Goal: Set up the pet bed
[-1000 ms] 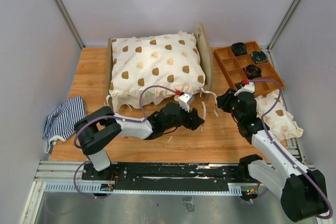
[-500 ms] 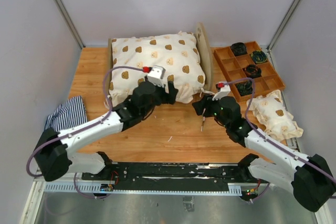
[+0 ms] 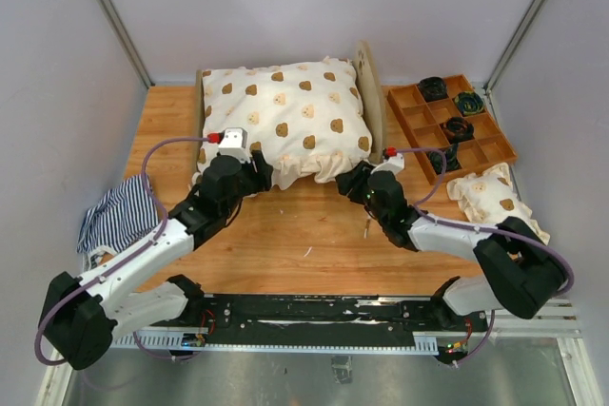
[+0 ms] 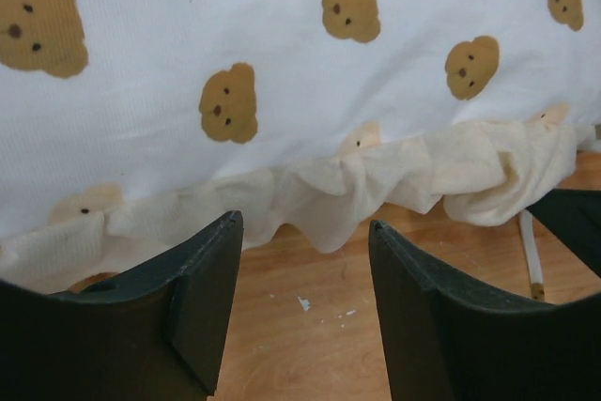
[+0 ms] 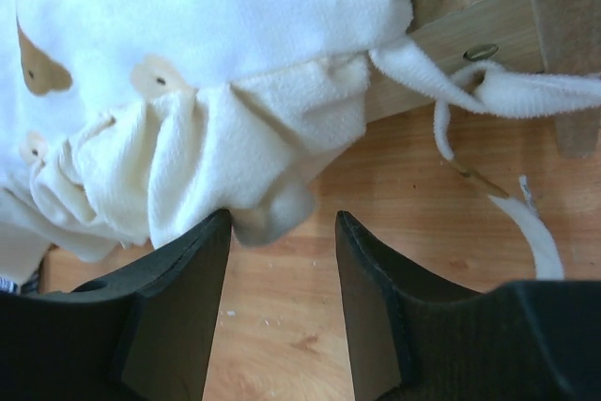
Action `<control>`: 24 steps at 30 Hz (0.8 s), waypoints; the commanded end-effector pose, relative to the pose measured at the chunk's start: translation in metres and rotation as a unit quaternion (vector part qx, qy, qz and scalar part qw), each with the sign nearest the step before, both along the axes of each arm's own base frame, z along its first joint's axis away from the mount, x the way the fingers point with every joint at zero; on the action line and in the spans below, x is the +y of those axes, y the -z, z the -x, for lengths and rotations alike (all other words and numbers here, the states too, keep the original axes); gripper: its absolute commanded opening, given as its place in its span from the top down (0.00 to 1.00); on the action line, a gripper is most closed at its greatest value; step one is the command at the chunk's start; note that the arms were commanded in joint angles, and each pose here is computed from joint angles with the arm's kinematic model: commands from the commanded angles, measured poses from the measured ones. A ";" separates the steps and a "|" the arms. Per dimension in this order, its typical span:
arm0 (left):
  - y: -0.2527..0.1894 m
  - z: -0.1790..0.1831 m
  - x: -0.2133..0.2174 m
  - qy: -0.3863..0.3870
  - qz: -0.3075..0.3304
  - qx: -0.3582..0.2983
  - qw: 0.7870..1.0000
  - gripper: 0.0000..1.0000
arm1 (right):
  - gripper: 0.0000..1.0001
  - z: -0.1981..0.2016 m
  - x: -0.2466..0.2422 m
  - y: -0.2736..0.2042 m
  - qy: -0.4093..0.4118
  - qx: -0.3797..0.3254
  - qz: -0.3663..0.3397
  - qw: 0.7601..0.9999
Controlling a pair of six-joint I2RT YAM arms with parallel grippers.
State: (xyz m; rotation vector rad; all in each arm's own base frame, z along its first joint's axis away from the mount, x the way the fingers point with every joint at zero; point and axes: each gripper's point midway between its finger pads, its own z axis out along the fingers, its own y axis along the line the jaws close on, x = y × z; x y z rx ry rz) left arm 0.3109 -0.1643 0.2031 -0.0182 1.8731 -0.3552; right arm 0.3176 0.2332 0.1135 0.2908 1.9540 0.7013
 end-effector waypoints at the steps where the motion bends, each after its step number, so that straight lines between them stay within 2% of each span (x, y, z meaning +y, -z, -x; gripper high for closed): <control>1: 0.018 -0.005 0.003 -0.012 0.027 0.019 0.999 0.41 | 0.54 -0.023 0.003 -0.026 0.063 -0.054 -0.092 0.992; 2: 0.021 -0.006 0.005 -0.017 0.028 0.021 0.999 0.41 | 0.63 -0.024 0.003 -0.028 0.063 -0.065 -0.094 0.991; 4: 0.028 -0.010 0.011 -0.029 0.030 0.023 0.999 0.42 | 0.89 -0.024 0.003 -0.031 0.057 -0.086 -0.096 0.990; 5: 0.031 -0.012 0.014 -0.036 0.030 0.027 0.999 0.42 | 0.98 -0.023 0.001 -0.032 0.055 -0.092 -0.095 0.990; 8: 0.042 -0.018 0.027 -0.063 0.026 0.031 0.997 0.43 | 1.00 -0.011 -0.013 -0.023 0.051 -0.082 -0.057 0.994; 11: 0.058 -0.024 0.040 -0.090 0.011 0.044 0.995 0.46 | 1.00 0.001 -0.038 -0.010 0.063 -0.029 0.037 0.997; 13: 0.071 -0.026 0.048 -0.104 -0.002 0.058 0.993 0.47 | 1.00 0.010 -0.060 -0.009 0.068 -0.012 0.098 0.993; 16: 0.081 -0.027 0.061 -0.127 -0.014 0.065 0.990 0.48 | 1.00 0.019 -0.094 -0.016 0.097 -0.025 0.149 0.984; 20: 0.092 -0.028 0.077 -0.148 -0.017 0.079 0.986 0.50 | 1.00 0.027 -0.122 -0.013 0.116 -0.009 0.212 0.970; 24: 0.093 -0.030 0.092 -0.167 -0.028 0.086 0.982 0.62 | 1.00 0.027 -0.137 -0.001 0.132 -0.003 0.240 0.962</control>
